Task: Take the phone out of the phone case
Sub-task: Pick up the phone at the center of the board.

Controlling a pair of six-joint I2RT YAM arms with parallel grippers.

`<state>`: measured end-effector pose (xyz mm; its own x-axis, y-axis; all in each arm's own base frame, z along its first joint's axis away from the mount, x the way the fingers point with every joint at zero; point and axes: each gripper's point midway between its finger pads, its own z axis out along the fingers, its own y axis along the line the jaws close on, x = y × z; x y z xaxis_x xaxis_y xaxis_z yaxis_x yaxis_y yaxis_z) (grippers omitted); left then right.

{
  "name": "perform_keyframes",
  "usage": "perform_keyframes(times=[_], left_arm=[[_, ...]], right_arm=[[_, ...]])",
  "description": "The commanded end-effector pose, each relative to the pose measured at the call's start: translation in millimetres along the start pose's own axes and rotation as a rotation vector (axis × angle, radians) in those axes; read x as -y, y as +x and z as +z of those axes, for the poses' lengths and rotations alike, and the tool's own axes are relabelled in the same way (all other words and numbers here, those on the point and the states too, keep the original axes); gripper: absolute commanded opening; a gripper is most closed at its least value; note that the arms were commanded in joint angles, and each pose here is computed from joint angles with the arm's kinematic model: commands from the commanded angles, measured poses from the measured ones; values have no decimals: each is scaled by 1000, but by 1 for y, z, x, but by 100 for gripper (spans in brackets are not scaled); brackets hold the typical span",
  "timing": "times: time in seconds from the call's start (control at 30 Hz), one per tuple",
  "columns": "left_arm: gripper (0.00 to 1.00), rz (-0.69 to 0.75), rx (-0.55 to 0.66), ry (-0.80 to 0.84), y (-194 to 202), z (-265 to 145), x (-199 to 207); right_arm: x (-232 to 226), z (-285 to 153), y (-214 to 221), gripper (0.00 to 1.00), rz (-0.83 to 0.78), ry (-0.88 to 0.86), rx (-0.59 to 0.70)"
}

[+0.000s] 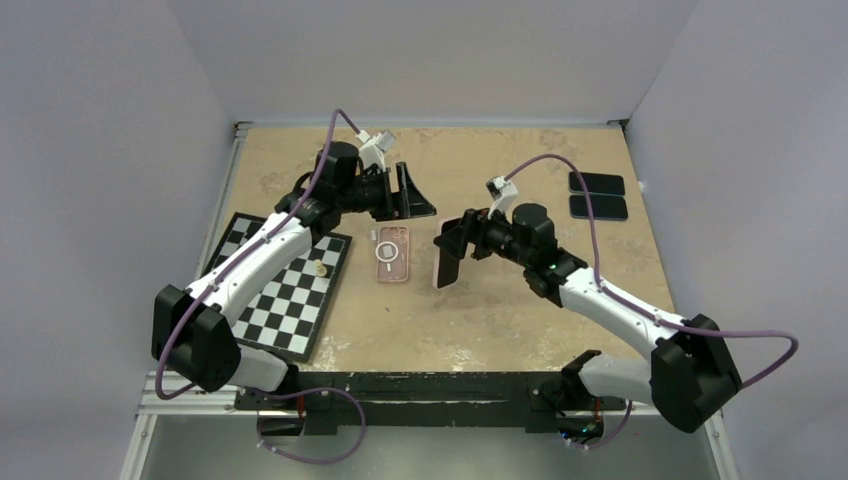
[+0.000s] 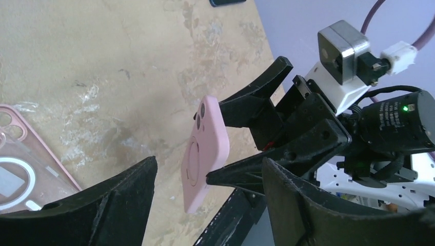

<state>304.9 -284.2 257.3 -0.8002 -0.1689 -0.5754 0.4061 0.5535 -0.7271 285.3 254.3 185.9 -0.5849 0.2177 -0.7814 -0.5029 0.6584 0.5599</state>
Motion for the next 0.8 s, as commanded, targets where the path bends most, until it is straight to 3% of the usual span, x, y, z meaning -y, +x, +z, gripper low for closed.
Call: perform_keyframes(times=[0.0,0.1,0.3,0.63,0.77], left_arm=[[76,27,-46,5,6,0,7],[64,60,-53,-30,16,3,-5],[59,79,-100,-45,34,10,-14],[42,109,-145,-57,42,11,-16],[29,98,-180,-12,46,15,-10]], right_arm=[[-37,10,-48,0,-56,-35,141],[-46,17,-42,0,-52,-47,127],[-62,29,-29,0,-49,-47,100],[-76,26,-47,0,-68,-24,167],[-83,27,-47,0,-67,-36,172]])
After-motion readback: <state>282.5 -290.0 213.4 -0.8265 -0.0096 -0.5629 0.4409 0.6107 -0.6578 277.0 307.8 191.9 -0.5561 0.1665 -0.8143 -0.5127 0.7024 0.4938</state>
